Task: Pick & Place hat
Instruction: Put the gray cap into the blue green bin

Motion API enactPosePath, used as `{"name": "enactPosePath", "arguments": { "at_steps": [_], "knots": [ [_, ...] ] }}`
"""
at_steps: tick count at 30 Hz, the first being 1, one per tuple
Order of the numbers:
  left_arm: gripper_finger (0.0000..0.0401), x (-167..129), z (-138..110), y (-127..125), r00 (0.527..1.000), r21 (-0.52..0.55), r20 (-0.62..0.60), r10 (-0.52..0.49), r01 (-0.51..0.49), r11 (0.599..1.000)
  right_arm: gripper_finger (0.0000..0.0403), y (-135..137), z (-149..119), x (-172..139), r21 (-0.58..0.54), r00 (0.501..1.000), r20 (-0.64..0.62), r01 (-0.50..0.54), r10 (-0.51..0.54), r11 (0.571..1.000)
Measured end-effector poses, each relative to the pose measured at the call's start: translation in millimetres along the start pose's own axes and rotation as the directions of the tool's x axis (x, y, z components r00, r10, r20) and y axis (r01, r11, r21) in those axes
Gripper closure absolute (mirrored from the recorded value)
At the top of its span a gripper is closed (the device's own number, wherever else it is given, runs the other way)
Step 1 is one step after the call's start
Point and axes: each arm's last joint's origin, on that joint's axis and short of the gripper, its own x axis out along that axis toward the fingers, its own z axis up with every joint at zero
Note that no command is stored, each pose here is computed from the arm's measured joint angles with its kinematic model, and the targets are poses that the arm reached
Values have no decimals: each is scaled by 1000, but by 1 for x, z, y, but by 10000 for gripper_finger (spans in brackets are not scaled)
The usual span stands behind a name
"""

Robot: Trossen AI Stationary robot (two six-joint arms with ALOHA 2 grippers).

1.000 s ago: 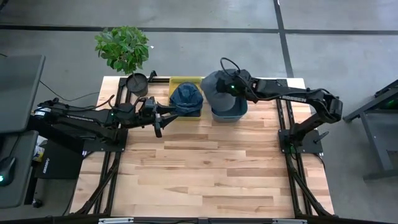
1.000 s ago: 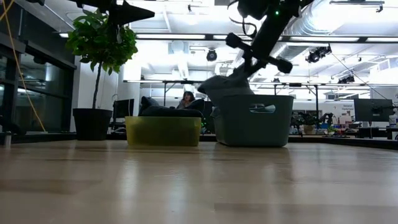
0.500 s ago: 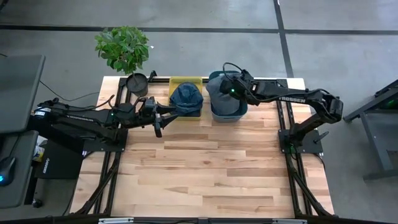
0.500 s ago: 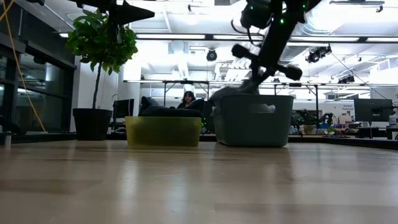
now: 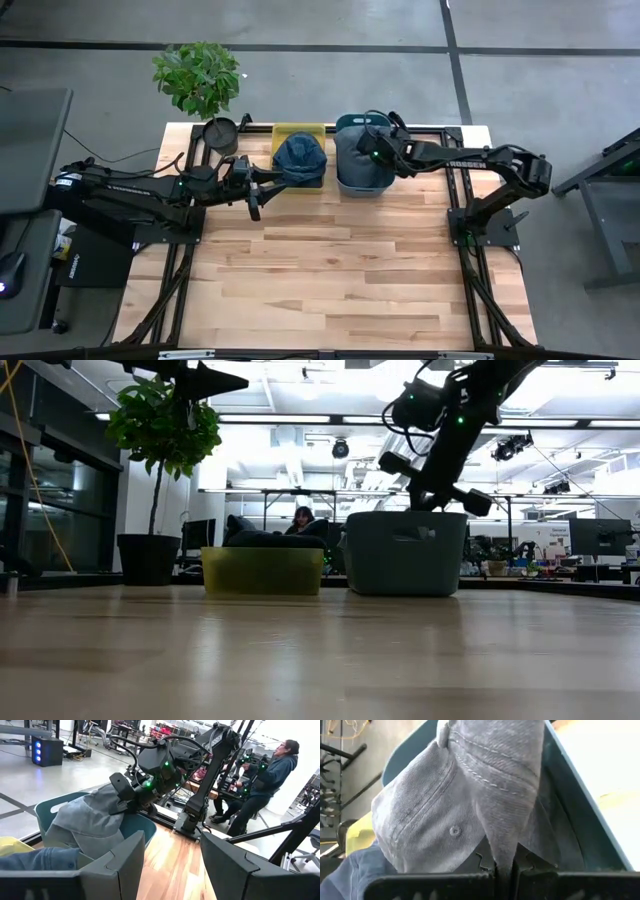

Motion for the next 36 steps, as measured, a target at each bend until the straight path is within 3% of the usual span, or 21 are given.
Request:
{"name": "enactPosePath", "arguments": {
  "at_steps": [8,21,36],
  "knots": [
    [211,0,0,0,1000,1,-3,0,0,1000,391,1,5,3,-64,1000,-9,-5,5,998],
    [211,0,0,0,1000,1,-2,0,0,1000,279,3,11,-6,-162,999,-12,-45,44,986],
    [211,0,0,0,1000,0,-1,-1,1,1000,269,3,38,-47,-296,987,-40,-161,156,942]
  ]
}}
